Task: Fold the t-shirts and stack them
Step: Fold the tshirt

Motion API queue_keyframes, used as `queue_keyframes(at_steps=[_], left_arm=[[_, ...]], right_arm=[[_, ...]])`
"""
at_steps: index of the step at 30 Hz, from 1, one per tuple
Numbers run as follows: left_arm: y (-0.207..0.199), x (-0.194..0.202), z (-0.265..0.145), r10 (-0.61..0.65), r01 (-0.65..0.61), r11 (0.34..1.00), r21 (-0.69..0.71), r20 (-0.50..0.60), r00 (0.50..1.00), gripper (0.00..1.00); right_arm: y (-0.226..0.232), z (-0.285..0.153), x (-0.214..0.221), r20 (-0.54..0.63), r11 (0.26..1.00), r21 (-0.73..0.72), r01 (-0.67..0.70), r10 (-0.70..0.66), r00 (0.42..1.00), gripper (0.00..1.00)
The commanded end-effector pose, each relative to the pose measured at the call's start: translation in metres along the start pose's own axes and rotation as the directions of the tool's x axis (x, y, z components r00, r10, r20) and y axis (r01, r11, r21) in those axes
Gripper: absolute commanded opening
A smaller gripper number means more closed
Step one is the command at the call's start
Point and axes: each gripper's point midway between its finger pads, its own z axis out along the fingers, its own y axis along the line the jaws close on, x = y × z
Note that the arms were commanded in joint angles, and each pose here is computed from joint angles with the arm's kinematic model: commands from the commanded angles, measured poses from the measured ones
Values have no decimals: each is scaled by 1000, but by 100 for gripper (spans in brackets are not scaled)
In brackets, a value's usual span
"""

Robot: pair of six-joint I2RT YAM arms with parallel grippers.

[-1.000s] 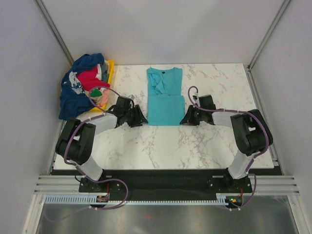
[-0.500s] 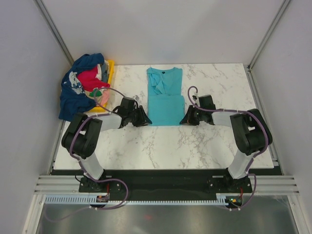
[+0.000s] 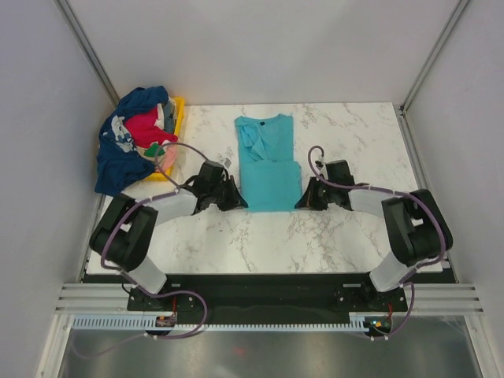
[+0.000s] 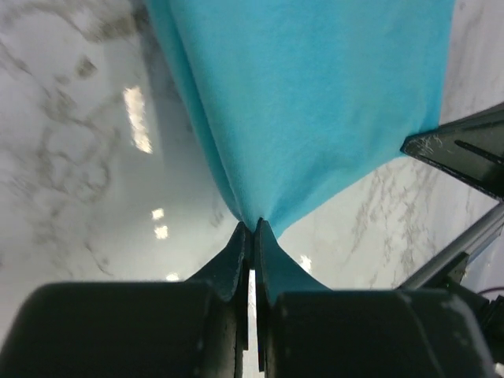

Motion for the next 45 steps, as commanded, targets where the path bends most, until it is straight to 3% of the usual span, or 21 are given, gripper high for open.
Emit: queue_keyframes(at_steps=[1, 8, 15, 23, 37, 45], left_arm=[[-23, 21, -29, 64, -64, 998, 7, 3, 998, 2], [-48, 73, -73, 111, -110, 994, 15, -11, 994, 2], [-63, 109, -119, 97, -97, 995, 13, -35, 995, 2], [-70, 71, -143, 129, -123, 990, -74, 81, 988, 3], [-71, -17, -138, 69, -49, 991, -123, 167, 984, 5], [-67, -56, -115, 25, -16, 997, -78, 119, 993, 4]], right_arm=[[10, -30, 6, 26, 1000, 11, 20, -20, 999, 0], [24, -85, 37, 72, 999, 9, -50, 49, 996, 0], [45, -137, 57, 101, 999, 4, -33, 33, 994, 0], [75, -158, 22, 147, 999, -7, 34, -32, 989, 0], [94, -120, -54, 125, 996, 11, 83, -84, 989, 0], [91, -97, -103, 129, 997, 31, 70, -73, 989, 0]])
